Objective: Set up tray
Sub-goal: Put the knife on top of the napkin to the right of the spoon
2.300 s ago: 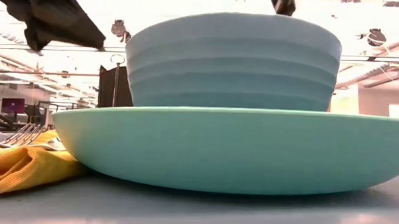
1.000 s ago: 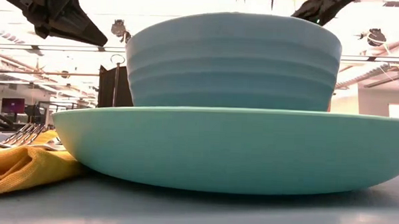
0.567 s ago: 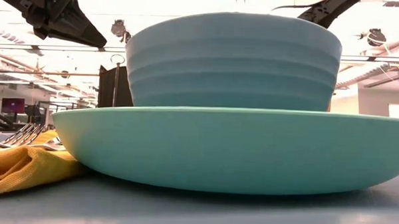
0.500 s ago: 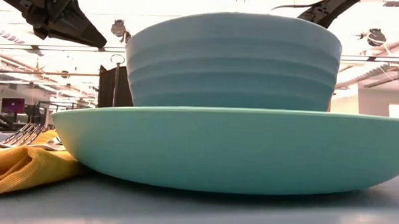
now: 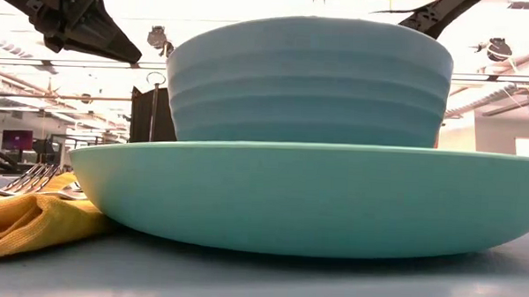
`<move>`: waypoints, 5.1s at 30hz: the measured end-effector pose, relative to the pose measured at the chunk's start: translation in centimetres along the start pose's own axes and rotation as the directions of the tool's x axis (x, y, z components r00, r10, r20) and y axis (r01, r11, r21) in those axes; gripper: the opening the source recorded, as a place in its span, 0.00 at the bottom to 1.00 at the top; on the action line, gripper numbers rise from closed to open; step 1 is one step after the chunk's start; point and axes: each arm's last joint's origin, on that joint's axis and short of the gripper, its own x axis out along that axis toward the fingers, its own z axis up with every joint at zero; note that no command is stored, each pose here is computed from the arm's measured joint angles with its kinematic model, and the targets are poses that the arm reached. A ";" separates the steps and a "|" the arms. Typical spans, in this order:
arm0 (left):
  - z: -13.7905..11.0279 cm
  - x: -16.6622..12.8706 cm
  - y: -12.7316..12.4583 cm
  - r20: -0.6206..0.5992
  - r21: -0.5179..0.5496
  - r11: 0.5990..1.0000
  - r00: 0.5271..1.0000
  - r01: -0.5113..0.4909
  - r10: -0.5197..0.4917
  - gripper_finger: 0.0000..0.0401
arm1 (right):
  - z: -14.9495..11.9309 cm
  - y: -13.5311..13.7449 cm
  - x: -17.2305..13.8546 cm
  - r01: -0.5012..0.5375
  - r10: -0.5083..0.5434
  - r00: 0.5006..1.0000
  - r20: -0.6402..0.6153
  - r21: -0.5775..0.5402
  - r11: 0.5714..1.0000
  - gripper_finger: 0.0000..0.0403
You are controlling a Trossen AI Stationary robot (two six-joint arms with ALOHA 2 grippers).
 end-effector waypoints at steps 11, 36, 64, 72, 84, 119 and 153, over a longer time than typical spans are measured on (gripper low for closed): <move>0.0 0.0 0.0 0.000 -0.012 1.000 1.000 0.000 0.000 0.19 | -2.6 1.3 3.0 0.093 -0.103 0.983 -0.151 -0.071 0.993 0.34; 0.1 0.1 -0.2 -0.007 -0.037 0.999 1.000 0.022 -0.022 0.19 | -2.2 0.0 5.7 0.028 -0.030 0.994 -0.104 -0.021 0.999 0.48; 0.1 0.1 -0.2 -0.014 -0.039 0.999 1.000 0.026 -0.027 0.19 | -2.4 -0.2 6.5 0.009 -0.012 0.992 -0.128 -0.024 1.000 0.05; 0.1 0.1 -0.2 -0.014 -0.039 0.999 1.000 0.026 -0.027 0.19 | -2.3 -0.2 6.2 0.023 -0.026 0.994 -0.110 -0.032 0.999 0.05; 0.1 0.1 -0.2 -0.013 -0.040 0.999 1.000 0.026 -0.027 0.19 | -0.8 1.1 3.6 0.207 -0.210 0.978 0.002 -0.173 0.963 0.05; 2.5 1.0 -2.0 0.002 -0.246 0.935 0.964 0.257 -0.265 0.19 | 2.3 17.7 -4.1 0.720 -0.486 0.686 0.542 -0.407 0.562 0.05; 2.2 1.3 -6.5 0.156 0.260 0.875 0.876 0.409 -0.456 0.26 | 4.5 29.9 0.0 0.924 -0.405 0.381 0.831 -0.327 0.199 0.05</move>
